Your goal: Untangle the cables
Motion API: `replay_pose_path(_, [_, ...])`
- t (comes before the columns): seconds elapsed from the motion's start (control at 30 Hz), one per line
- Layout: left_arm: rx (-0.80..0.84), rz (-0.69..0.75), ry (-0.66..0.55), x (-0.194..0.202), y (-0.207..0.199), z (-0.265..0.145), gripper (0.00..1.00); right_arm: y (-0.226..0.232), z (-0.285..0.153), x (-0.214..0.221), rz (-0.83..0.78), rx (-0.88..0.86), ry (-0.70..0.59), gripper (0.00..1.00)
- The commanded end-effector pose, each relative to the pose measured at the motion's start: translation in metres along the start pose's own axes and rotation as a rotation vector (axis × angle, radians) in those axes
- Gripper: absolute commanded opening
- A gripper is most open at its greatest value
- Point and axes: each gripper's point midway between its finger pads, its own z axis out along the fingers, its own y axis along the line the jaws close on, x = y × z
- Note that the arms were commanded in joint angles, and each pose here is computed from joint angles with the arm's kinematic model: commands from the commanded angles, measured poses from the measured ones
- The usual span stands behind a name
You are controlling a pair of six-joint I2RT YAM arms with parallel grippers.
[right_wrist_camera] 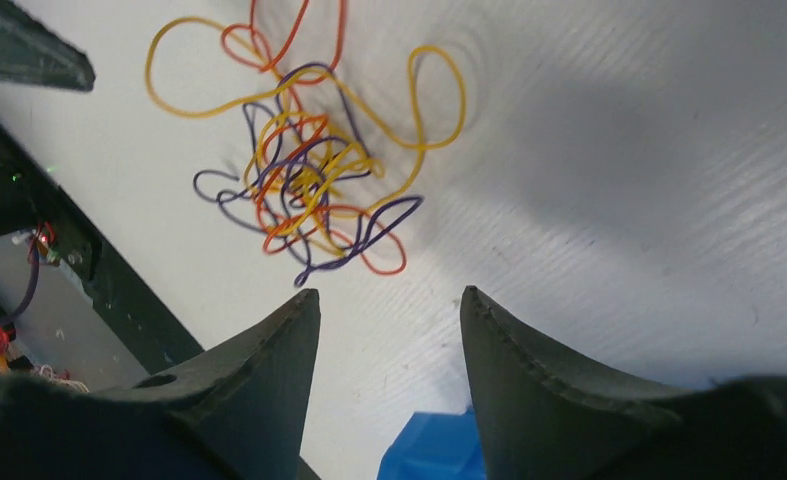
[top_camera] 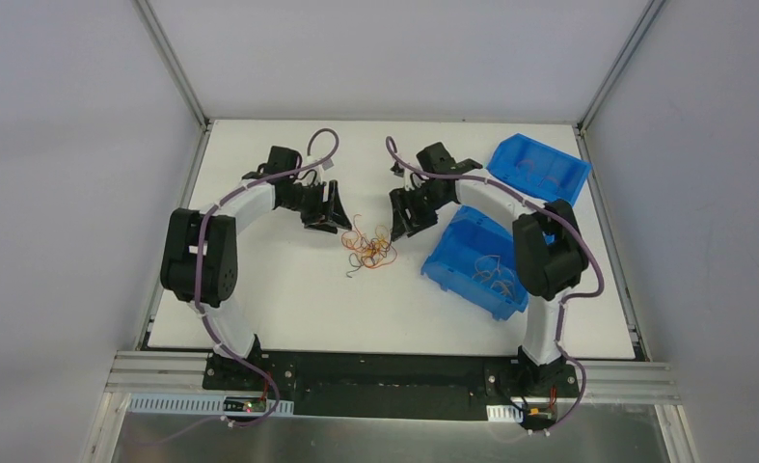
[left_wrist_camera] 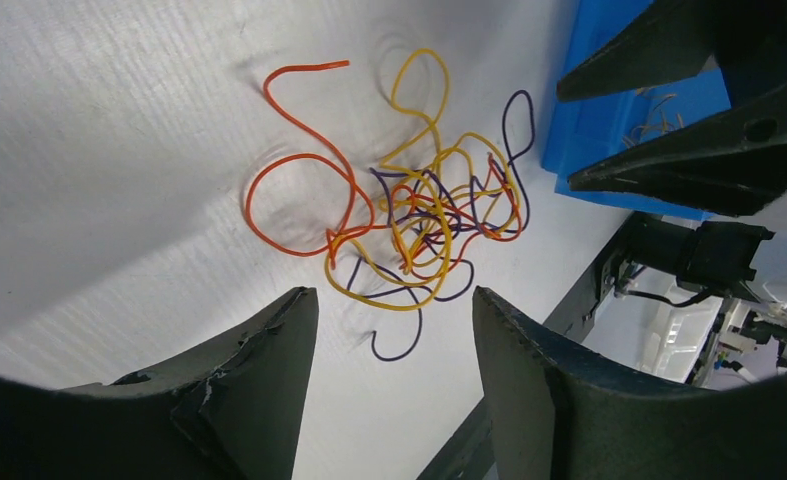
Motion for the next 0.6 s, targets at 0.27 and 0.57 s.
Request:
replay_pose_path(0.27, [-0.001,-0.016,0.059,0.008,0.022,0.019,0.65,0.001,0.03,-0.038,0.034,0.007,-0.064,0.56])
replay_pose_path(0.57, [0.022,0.009,0.104,0.02,0.011,0.032,0.68,0.013,0.034,-0.027,0.068,-0.071,-0.02,0.41])
